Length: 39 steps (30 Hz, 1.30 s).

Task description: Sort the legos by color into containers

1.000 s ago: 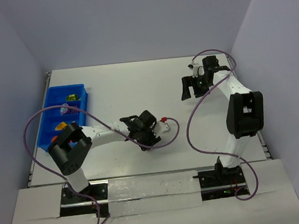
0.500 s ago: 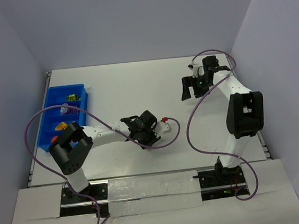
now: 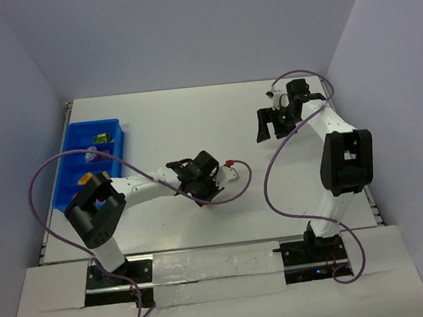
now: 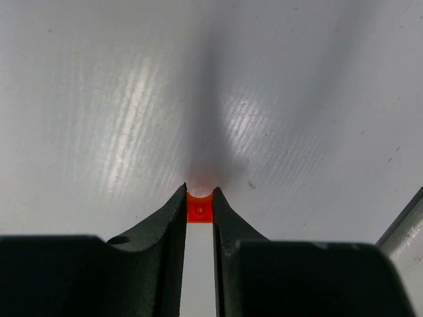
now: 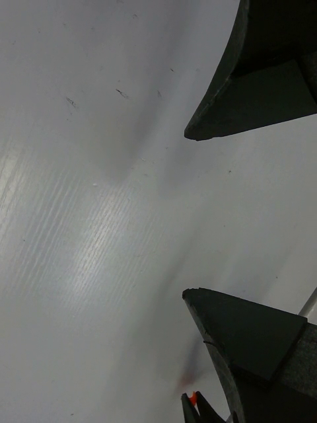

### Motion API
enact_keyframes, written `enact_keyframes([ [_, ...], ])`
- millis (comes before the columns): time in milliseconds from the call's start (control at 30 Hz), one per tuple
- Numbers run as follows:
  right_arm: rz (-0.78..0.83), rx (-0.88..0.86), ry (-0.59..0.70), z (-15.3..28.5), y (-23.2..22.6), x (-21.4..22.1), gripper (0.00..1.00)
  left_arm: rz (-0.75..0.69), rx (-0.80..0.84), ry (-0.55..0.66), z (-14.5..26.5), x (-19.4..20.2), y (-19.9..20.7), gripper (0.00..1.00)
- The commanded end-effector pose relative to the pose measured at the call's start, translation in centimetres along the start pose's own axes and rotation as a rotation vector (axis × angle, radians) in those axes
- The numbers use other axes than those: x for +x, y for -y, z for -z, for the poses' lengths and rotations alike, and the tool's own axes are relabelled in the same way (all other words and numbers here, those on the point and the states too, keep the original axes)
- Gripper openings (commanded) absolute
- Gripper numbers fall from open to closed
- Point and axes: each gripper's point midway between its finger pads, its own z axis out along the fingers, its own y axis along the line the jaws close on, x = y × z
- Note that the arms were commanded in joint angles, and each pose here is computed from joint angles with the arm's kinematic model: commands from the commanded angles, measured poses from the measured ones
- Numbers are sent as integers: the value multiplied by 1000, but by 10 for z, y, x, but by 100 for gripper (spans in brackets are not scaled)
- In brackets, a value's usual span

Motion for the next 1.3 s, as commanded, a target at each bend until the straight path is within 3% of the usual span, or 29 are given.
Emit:
enact_keyframes([
  [0,30,-4,28,6,-3,-15,100,12,-25,77,29,-25,-9,6],
  [200,31,-9,27,6,-4,-14,100,65,-48,100,46,-27,-25,3],
  [400,34,-6,38,9,-5,-16,100,265,-152,150,105,-8,-93,2],
  [567,45,2,38,10,-8,-17,100,480,-282,186,168,47,-155,2],
  [733,71,2,32,7,-17,-18,100,664,-374,189,216,113,-183,2],
  [967,78,-3,22,5,-20,-17,100,843,-432,151,232,195,-203,3],
  [1267,77,5,18,4,-19,-15,100,890,-449,77,216,244,-204,3],
])
